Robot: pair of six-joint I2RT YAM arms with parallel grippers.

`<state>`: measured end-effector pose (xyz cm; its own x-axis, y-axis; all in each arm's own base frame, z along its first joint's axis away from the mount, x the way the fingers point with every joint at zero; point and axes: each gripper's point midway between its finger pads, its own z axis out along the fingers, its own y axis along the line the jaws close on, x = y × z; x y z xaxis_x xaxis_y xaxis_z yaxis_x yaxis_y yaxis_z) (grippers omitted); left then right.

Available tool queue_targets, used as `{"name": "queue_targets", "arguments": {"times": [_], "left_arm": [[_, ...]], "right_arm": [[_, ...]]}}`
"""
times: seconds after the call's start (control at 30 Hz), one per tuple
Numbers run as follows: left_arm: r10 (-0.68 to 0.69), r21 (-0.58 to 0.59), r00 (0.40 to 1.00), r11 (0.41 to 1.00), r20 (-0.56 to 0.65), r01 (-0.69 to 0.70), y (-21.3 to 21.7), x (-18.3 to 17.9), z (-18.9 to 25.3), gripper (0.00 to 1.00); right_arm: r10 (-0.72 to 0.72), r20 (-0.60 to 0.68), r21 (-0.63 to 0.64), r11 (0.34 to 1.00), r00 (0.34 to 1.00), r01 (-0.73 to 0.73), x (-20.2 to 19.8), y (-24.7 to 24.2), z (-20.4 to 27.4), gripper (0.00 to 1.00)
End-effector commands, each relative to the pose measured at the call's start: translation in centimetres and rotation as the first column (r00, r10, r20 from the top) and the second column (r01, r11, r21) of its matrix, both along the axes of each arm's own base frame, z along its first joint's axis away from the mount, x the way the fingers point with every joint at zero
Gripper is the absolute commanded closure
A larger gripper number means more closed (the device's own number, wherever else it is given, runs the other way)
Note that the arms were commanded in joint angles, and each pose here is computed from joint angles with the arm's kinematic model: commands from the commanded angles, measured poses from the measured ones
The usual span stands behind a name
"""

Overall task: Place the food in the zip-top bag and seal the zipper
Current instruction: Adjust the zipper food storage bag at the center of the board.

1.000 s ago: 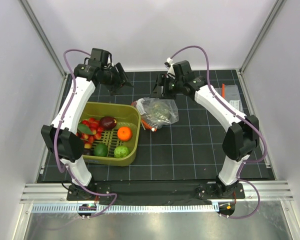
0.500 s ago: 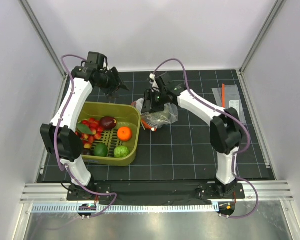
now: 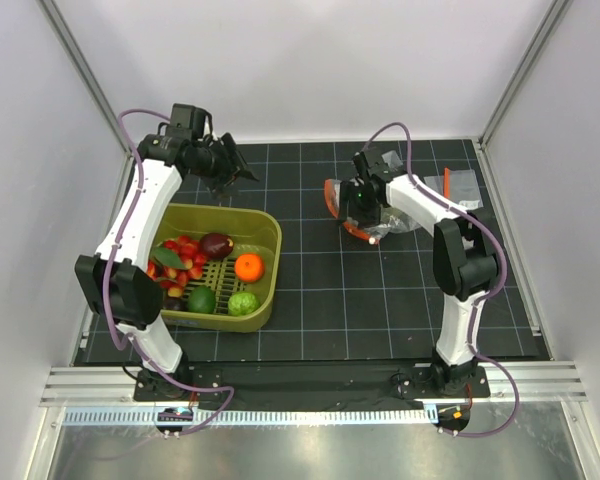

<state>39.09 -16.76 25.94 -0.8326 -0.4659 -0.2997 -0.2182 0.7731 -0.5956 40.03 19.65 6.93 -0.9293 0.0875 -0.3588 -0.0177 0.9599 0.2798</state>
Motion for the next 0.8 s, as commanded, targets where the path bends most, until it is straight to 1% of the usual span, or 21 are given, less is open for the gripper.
{"name": "queue_targets", "arguments": {"times": [0.0,0.03,0.1,0.27,0.3,0.33,0.43,0.6,0.73,0.77], "left_arm": [[-0.030,-0.026,0.998,0.999,0.049,0.031,-0.3,0.4,1.3,0.38],[-0.031,-0.029,0.998,0.999,0.049,0.032,-0.4,0.5,1.3,0.38],[-0.033,-0.031,0.998,0.999,0.045,0.034,-0.5,0.5,1.1,0.38],[-0.035,-0.042,0.999,0.998,0.028,0.036,-0.8,0.8,0.6,0.38],[-0.033,-0.044,0.999,0.998,0.027,0.034,-0.7,0.8,0.6,0.38],[-0.037,-0.043,0.999,0.998,0.020,0.038,-0.8,0.9,0.3,0.38],[-0.037,-0.049,0.999,0.998,0.010,0.038,-0.9,0.9,0.1,0.38],[-0.041,-0.045,0.999,0.998,0.000,0.041,-1.0,1.3,-0.4,0.39],[-0.043,-0.042,0.999,0.998,-0.003,0.043,-1.0,1.4,-0.6,0.38],[-0.044,-0.044,0.999,0.998,-0.003,0.044,-1.1,1.5,-0.7,0.38]], "right_arm": [[0.084,0.141,-0.057,0.995,0.986,-0.076,0.7,0.9,3.9,0.34],[0.086,0.145,-0.088,0.993,0.986,-0.074,0.9,0.6,3.8,0.34],[0.091,0.154,-0.189,0.980,0.984,-0.061,1.6,-0.6,3.5,0.34],[0.111,0.162,-0.307,0.950,0.981,-0.057,2.4,-2.1,2.5,0.35],[0.134,0.167,-0.341,0.938,0.977,-0.071,2.4,-2.0,2.4,0.35],[0.125,0.171,-0.398,0.916,0.977,-0.048,2.7,-2.9,1.9,0.35],[0.136,0.190,-0.499,0.866,0.972,-0.023,3.5,-3.7,1.8,0.39],[0.200,0.222,-0.527,0.848,0.954,-0.055,3.9,-2.4,2.2,0.39],[0.274,0.257,-0.533,0.840,0.927,-0.101,2.9,0.1,2.3,0.35],[0.281,0.253,-0.582,0.808,0.926,-0.086,2.9,-0.6,2.0,0.36]]}}
